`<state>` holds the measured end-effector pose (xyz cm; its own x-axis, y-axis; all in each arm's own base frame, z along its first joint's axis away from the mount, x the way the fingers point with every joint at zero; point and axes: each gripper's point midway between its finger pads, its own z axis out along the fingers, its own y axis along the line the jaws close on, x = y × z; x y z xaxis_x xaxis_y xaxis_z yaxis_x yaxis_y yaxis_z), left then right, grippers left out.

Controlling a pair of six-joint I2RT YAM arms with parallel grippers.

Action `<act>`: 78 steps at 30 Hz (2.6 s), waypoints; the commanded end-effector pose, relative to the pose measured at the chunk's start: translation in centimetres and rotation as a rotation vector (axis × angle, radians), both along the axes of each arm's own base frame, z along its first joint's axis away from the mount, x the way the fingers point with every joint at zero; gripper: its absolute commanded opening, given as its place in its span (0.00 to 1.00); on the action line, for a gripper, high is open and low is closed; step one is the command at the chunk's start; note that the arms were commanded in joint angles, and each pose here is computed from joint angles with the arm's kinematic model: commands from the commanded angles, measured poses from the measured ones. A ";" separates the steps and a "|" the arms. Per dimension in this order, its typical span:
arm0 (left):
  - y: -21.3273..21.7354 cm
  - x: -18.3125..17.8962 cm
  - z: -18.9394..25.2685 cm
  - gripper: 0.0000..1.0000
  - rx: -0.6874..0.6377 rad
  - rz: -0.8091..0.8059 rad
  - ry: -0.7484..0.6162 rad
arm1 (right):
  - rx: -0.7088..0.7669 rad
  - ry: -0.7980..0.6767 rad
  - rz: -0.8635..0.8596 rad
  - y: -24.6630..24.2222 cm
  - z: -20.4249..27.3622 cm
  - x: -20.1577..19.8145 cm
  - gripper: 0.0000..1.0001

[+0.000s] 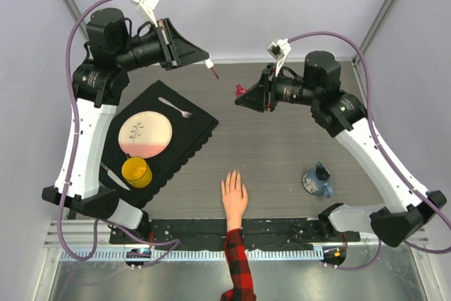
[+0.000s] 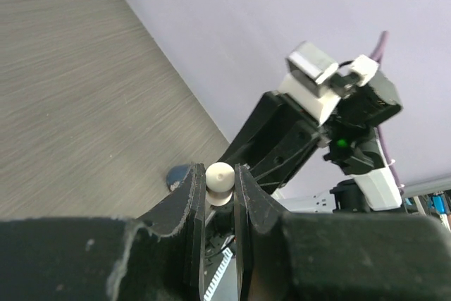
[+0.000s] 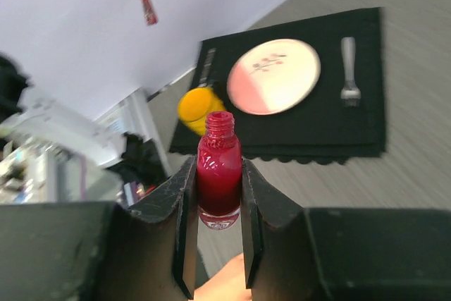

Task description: Paint the nails

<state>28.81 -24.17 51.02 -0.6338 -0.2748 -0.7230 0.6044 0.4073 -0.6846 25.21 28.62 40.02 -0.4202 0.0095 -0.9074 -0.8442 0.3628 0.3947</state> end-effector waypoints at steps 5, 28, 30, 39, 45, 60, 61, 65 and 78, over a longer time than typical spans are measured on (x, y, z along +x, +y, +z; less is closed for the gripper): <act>-0.1 -1.1 -6.2 0.00 0.146 0.006 -0.042 | 0.023 -0.079 -0.493 -7.0 1.3 2.1 0.01; -6.4 -4.4 -25.8 0.00 0.216 -0.363 -0.067 | -0.004 -0.114 -0.528 -9.1 2.3 0.3 0.01; -6.5 -4.1 -27.0 0.00 0.245 -0.386 -0.083 | -0.018 -0.106 -0.540 -9.1 1.9 1.0 0.01; -6.9 -3.5 -33.6 0.00 0.319 -0.454 -0.014 | -0.025 -0.065 -0.561 -8.5 2.3 3.3 0.01; -6.6 -2.7 -36.4 0.00 0.367 -0.409 -0.042 | -0.044 -0.038 -0.532 -7.9 1.6 4.3 0.01; -8.5 -2.6 -39.8 0.00 0.334 -0.505 -0.004 | -0.063 0.007 -0.520 -8.5 0.4 5.7 0.01; -8.7 -2.4 -39.9 0.00 0.336 -0.506 -0.007 | -0.063 0.011 -0.518 -8.6 0.3 5.8 0.01; -8.7 -2.4 -40.2 0.00 0.336 -0.519 0.009 | -0.064 0.021 -0.520 -8.9 0.1 6.0 0.01; -9.2 -1.9 -41.0 0.00 0.343 -0.538 0.022 | -0.065 0.043 -0.503 -9.1 -0.5 6.5 0.01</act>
